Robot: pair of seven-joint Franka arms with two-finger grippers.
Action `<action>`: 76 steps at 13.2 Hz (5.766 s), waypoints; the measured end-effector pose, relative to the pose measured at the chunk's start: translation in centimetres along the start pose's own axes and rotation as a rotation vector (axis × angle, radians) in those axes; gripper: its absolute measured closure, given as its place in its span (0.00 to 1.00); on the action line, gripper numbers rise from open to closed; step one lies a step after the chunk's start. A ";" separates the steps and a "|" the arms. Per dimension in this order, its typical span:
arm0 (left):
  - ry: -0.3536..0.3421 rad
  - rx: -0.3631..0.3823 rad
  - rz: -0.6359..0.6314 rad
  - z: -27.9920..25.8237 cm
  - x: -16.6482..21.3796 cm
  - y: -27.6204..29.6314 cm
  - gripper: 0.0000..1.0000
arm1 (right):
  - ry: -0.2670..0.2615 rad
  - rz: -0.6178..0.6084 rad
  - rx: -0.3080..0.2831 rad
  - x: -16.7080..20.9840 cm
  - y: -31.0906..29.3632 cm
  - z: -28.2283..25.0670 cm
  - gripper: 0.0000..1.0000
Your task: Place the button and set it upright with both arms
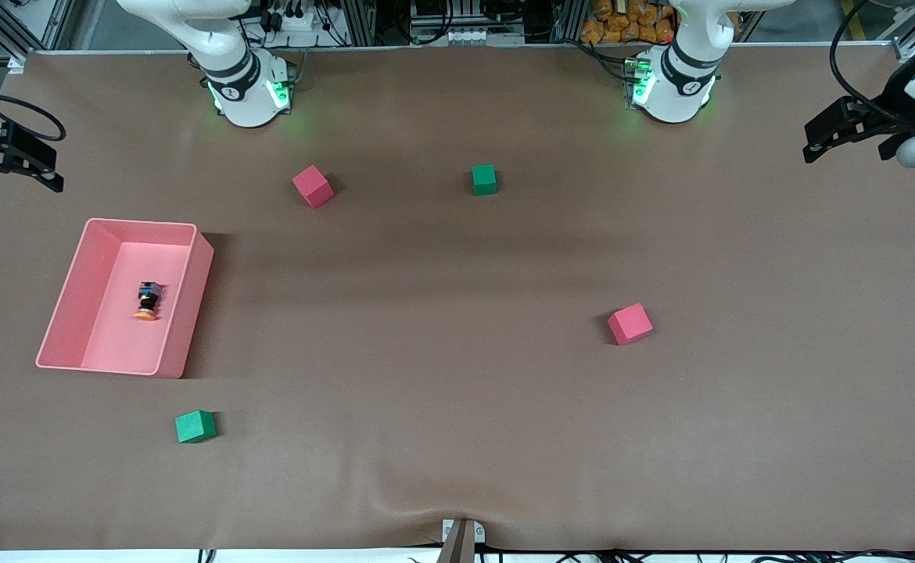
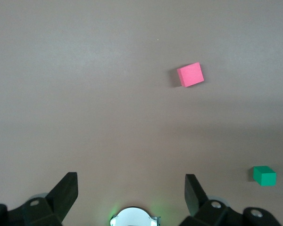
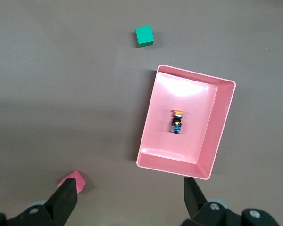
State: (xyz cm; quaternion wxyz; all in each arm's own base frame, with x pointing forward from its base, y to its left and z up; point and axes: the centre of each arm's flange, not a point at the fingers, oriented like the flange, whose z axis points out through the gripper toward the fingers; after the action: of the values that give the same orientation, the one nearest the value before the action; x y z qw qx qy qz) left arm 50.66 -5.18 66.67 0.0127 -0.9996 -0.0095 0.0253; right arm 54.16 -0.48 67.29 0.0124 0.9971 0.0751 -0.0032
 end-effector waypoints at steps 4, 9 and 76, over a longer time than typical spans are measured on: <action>0.000 0.000 0.000 0.0 0.0 0.0 0.00 | 0.000 0.000 0.000 0.0 0.0 0.0 0.00; -0.010 0.000 0.001 0.5 0.4 0.1 0.00 | -0.007 0.008 0.001 0.2 0.3 0.4 0.00; -0.009 -0.003 -0.010 1.3 1.5 -0.5 0.00 | -0.182 0.273 0.169 17.0 -16.2 30.3 0.67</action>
State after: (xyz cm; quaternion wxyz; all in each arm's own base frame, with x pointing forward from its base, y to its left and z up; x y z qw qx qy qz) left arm 52.03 -4.62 65.34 0.0112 -0.9994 -0.0148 0.0299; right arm 68.45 17.27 36.49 -0.0641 0.9911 -0.0631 -0.0980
